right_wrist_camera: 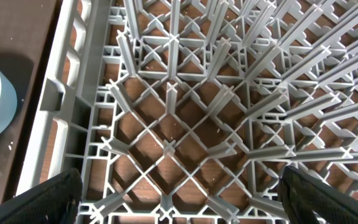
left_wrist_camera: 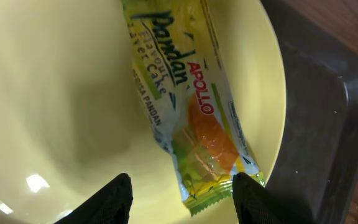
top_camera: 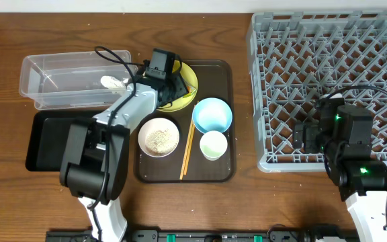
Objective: Sort waste into correct bins and load items into the dishwasher rack
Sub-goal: 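Return the left gripper and grasp the green snack wrapper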
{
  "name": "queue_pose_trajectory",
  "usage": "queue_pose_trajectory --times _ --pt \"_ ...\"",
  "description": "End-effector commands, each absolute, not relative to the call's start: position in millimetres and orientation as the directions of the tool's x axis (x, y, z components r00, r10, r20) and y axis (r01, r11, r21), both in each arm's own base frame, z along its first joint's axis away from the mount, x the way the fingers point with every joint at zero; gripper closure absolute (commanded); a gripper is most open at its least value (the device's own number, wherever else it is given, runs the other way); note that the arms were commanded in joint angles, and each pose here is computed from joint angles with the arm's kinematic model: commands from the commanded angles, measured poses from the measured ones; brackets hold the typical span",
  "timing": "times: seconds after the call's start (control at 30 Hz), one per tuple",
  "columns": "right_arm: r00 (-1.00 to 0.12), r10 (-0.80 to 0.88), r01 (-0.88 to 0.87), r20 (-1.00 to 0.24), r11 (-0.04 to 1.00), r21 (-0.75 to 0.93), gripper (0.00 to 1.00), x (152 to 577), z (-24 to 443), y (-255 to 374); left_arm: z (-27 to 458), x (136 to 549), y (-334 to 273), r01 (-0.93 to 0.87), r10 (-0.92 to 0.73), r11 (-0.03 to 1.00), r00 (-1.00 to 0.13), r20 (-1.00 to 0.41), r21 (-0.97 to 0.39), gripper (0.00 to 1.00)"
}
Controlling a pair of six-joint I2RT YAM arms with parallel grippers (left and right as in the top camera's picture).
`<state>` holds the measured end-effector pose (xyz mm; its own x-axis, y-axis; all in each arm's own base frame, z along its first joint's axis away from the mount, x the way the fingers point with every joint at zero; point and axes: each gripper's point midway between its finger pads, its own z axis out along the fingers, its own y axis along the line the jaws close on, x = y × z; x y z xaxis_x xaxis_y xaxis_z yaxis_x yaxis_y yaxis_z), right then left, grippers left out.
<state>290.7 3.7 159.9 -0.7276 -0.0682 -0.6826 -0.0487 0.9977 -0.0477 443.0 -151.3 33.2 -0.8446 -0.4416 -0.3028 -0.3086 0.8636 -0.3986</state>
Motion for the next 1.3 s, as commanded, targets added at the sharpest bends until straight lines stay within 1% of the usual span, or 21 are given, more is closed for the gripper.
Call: queue_pose_trajectory --times 0.0,0.17,0.27,0.3,0.33,0.37,0.43,0.5,0.6,0.63,0.83,0.87,1.0,1.27 --pt "-0.706 -0.056 -0.045 -0.706 0.998 -0.034 0.01 294.1 172.3 5.6 27.7 442.9 -162.3 -0.322 -0.458 0.843 -0.850 -0.260 -0.431 0.45" --pt "-0.706 -0.056 -0.045 -0.706 0.998 -0.034 0.01 294.1 172.3 5.6 18.7 440.3 -163.1 -0.367 -0.492 0.824 -0.841 -0.223 -0.432 0.46" --pt "-0.706 -0.056 -0.045 -0.706 0.998 -0.034 0.01 294.1 172.3 5.6 15.0 438.1 -166.6 -0.381 -0.502 0.810 -0.843 -0.194 -0.445 0.48" --pt "-0.706 -0.056 -0.045 -0.706 0.998 -0.034 0.01 294.1 172.3 5.6 15.3 437.5 -168.3 -0.378 -0.500 0.808 -0.846 -0.188 -0.451 0.50" --pt "-0.706 -0.056 -0.045 -0.706 0.998 -0.034 0.01 294.1 172.3 5.6 16.0 437.3 -170.3 -0.374 -0.497 0.806 -0.848 -0.182 -0.460 0.55" --pt "-0.706 -0.056 -0.045 -0.706 0.998 -0.034 0.01 294.1 172.3 5.6 16.1 437.2 -170.9 -0.373 -0.497 0.805 -0.849 -0.181 -0.461 0.57" --pt "-0.706 -0.056 -0.045 -0.706 0.998 -0.034 0.01 294.2 172.4 5.6 16.1 436.5 -172.2 -0.376 -0.499 0.801 -0.849 -0.174 -0.465 0.64" --pt "-0.706 -0.056 -0.045 -0.706 0.998 -0.034 0.01 294.2 172.4 5.6 16.2 436.1 -172.9 -0.375 -0.498 0.801 -0.850 -0.172 -0.466 0.66" --pt "-0.706 -0.056 -0.045 -0.706 0.998 -0.034 0.01 294.1 172.3 5.6 16.2 436.0 -173.3 -0.374 -0.497 0.802 -0.850 -0.173 -0.466 0.68" --pt "-0.706 -0.056 -0.045 -0.706 0.998 -0.034 0.01 294.1 172.3 5.6 16.2 435.7 -174.1 -0.373 -0.496 0.802 -0.851 -0.173 -0.466 0.71" --pt "-0.706 -0.056 -0.045 -0.706 0.998 -0.034 0.01 294.1 172.3 5.6 16.2 435.6 -174.1 -0.373 -0.496 0.802 -0.851 -0.172 -0.466 0.81" --pt "-0.706 -0.056 -0.045 -0.706 0.998 -0.034 0.01 294.1 172.3 5.6 16.1 435.5 -174.1 -0.373 -0.496 0.802 -0.851 -0.172 -0.466 0.86" --pt "-0.706 -0.056 -0.045 -0.706 0.998 -0.034 0.01 294.1 172.3 5.6 15.3 434.1 -173.6 -0.376 -0.495 0.804 -0.852 -0.168 -0.461 0.94" --pt "-0.706 -0.056 -0.045 -0.706 0.998 -0.034 0.01 294.2 172.4 5.6 17.1 431.9 -172.6 -0.351 -0.469 0.820 -0.865 -0.178 -0.451 0.94"
